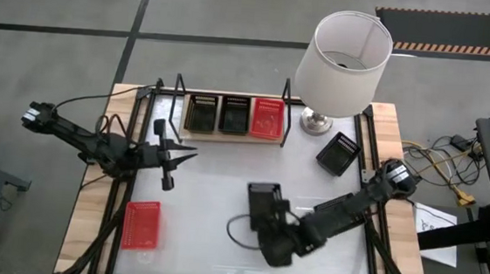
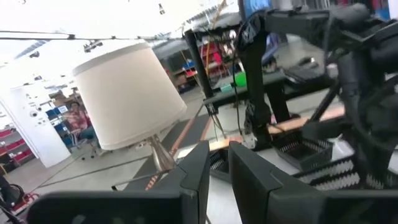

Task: Stack baskets on shelf by color
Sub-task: Stack the black bin on the right black bin on the shelf

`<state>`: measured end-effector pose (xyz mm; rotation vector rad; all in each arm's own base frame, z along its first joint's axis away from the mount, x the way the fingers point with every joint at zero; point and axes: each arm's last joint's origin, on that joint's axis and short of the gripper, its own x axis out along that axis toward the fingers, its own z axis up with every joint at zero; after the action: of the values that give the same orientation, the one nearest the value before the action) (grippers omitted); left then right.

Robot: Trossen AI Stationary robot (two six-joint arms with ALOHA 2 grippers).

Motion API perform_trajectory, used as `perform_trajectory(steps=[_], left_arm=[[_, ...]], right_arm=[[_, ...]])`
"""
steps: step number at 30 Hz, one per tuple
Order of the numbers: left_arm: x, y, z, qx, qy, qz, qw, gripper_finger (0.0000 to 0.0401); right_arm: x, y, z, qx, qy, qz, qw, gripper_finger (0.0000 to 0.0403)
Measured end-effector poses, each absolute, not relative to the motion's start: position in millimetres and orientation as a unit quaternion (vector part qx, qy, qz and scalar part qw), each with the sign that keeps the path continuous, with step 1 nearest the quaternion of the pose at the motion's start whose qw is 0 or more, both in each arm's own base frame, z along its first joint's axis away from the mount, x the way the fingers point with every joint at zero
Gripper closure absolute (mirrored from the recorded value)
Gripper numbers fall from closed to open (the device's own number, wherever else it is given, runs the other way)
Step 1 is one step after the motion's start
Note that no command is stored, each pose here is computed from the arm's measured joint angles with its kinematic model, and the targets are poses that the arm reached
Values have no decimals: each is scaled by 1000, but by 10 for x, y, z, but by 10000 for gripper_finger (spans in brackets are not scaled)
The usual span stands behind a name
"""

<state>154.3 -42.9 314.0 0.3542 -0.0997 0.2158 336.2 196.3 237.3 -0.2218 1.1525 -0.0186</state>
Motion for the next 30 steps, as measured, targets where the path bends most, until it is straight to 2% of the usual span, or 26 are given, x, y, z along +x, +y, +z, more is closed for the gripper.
perform_trajectory(steps=[9, 17, 24, 30], left_arm=[[1516, -419, 3121, 179, -50, 107, 977, 357], [1487, -408, 3149, 207, -57, 111, 970, 357], [1436, -387, 3190, 230, -67, 118, 964, 357], [1409, -377, 3206, 228, -72, 120, 964, 357]], right_arm=[[3837, 1205, 2759, -181, 498, -46, 847, 394], [4088, 372, 3047, -189, 475, -98, 854, 394], [4225, -232, 3137, -162, 426, -105, 884, 394], [4321, -582, 3020, -143, 416, -106, 892, 394]])
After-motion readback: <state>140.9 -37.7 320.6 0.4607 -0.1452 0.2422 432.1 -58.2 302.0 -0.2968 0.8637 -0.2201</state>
